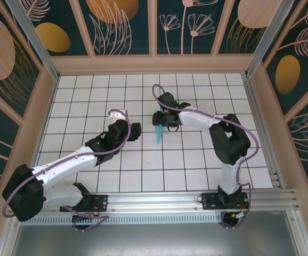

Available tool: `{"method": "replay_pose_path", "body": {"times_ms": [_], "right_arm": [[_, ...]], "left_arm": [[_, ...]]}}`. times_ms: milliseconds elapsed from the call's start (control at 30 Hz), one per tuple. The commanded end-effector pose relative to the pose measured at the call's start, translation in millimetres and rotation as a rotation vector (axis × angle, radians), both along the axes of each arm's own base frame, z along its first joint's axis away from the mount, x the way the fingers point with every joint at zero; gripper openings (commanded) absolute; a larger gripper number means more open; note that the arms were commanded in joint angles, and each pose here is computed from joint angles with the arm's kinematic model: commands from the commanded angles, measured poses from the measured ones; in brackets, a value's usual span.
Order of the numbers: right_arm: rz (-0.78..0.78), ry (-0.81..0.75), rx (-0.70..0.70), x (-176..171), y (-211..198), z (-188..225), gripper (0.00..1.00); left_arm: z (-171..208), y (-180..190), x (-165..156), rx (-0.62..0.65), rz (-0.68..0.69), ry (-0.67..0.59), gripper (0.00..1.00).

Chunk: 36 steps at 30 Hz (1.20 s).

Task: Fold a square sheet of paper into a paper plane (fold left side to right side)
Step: Turn over the paper plane at the center of the table.

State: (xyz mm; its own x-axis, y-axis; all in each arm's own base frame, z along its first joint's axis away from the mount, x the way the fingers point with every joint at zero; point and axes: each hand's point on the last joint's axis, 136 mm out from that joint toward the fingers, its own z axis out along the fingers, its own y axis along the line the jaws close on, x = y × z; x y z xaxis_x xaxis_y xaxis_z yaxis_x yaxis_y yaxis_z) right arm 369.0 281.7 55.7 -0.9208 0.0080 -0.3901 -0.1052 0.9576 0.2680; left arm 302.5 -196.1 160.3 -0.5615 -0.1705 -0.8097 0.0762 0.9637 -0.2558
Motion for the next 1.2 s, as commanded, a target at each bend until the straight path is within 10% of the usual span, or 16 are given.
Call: {"method": "replay_pose_path", "body": {"times_ms": [0, 267, 633, 800, 1167], "right_arm": [[-0.046, 0.046, -0.063, -4.5, -10.9, -14.2, 0.53], [-0.011, -0.005, -0.017, -8.2, -9.2, 7.5, 0.00], [0.134, 0.086, 0.439, -51.7, 5.7, 26.2, 0.00], [0.101, 0.154, 0.405, -56.6, -14.0, -12.4, 0.00], [-0.006, 0.042, 0.070, -49.2, -71.5, 24.2, 0.42]], "left_arm": [[5.1, 10.9, 2.4, -0.012, 0.061, -0.033, 0.79], [8.7, 14.1, 4.5, 0.001, 0.077, -0.049, 0.83], [13.4, 16.2, 4.8, 0.001, 0.086, -0.063, 0.87], [13.7, 13.9, 6.2, 0.004, 0.079, -0.062, 0.88], [17.0, 15.2, 8.4, 0.020, 0.085, -0.076, 0.91]]}}
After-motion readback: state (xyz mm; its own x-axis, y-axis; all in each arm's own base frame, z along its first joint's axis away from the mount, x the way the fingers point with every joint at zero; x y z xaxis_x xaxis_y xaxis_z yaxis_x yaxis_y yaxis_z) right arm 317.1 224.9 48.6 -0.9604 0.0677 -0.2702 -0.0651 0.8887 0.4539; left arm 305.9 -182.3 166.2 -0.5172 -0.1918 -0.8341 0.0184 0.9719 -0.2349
